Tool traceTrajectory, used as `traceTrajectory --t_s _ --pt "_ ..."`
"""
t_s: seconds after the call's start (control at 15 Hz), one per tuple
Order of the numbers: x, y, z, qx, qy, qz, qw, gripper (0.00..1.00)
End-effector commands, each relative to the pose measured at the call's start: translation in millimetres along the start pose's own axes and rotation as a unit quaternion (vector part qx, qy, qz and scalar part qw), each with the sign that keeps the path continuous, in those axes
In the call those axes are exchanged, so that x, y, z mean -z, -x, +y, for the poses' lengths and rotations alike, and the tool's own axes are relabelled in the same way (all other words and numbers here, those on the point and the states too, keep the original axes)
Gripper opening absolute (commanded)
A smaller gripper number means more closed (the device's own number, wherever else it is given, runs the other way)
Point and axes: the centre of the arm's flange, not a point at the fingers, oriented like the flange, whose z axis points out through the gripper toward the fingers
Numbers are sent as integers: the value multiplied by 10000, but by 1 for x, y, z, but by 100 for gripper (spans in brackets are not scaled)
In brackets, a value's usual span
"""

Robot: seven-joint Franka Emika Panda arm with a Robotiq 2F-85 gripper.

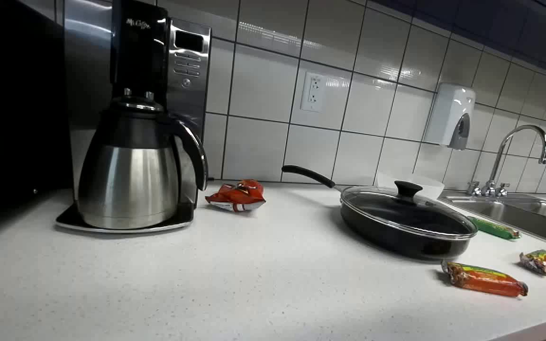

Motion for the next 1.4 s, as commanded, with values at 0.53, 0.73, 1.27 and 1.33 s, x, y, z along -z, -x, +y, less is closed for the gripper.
traceTrajectory --t_s 0.53,0.73,1.27,1.33 --pt "1 -5 10 -115 174 46 9998 100" --pt "3 -10 25 -216 353 78 9991 100" --pt "4 -30 80 -521 887 381 9940 100" --pt "4 -33 87 -564 942 463 9929 100"
